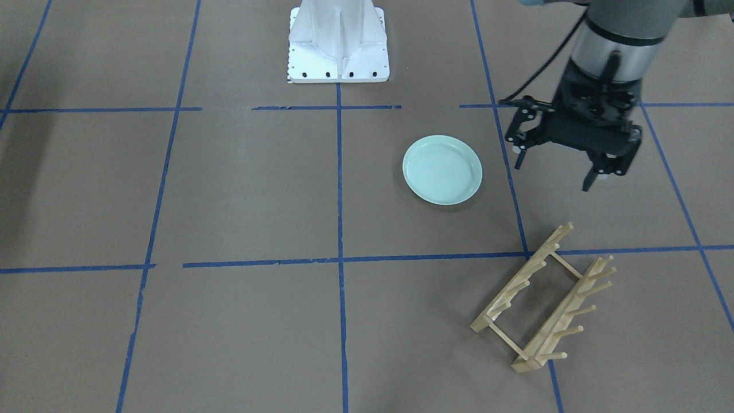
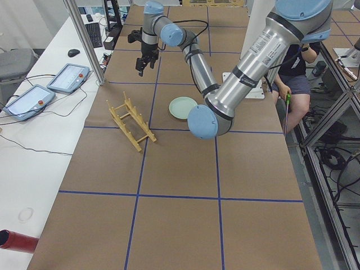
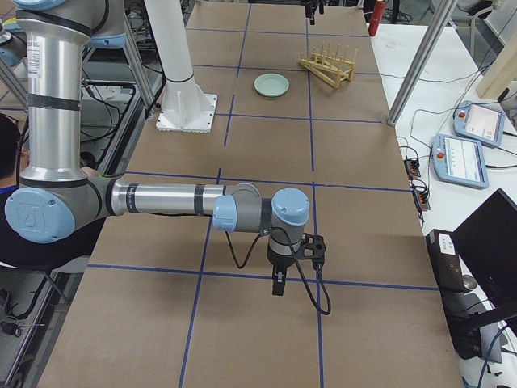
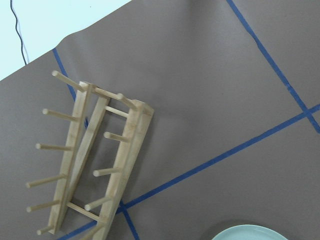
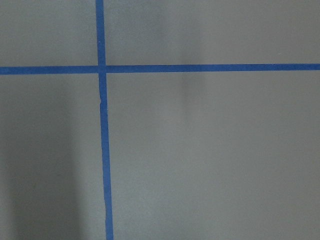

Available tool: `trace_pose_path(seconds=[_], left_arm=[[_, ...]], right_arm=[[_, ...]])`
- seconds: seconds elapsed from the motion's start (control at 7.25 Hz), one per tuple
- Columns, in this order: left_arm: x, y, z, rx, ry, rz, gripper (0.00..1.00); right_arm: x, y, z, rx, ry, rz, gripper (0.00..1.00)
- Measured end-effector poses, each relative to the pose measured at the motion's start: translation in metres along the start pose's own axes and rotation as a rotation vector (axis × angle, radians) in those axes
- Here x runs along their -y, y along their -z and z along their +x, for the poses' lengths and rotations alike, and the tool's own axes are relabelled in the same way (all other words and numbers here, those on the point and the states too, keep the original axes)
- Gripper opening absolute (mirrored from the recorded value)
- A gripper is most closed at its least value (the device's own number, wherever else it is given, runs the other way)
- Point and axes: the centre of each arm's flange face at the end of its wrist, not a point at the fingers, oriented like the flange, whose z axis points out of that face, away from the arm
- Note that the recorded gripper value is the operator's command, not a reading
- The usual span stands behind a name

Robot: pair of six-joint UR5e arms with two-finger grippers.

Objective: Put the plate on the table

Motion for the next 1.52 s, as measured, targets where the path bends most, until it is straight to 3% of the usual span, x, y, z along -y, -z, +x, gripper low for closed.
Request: trace_pose_path(seconds=[0.41, 0.97, 1.24, 1.52], left_arm=[[-0.067, -0.029, -0.144, -0.093, 0.093, -0.064, 1.00], [-0.229, -0.065, -0.329, -0.096, 0.229, -0.167, 1.00], [-0.301, -0.075, -0.367, -0.092, 0.312, -0.213, 1.00], [-0.325, -0.074, -0.377, -0.085, 0.348, -0.223, 1.00]], right_arm=[[0.000, 0.000, 0.000, 0.000, 0.001, 0.000, 1.00], [0.000, 0.000, 0.000, 0.000, 0.001, 0.000, 1.00], [0.000, 0.000, 0.000, 0.000, 0.001, 0.000, 1.00], [0.000, 0.000, 0.000, 0.001, 0.001, 0.000, 1.00]])
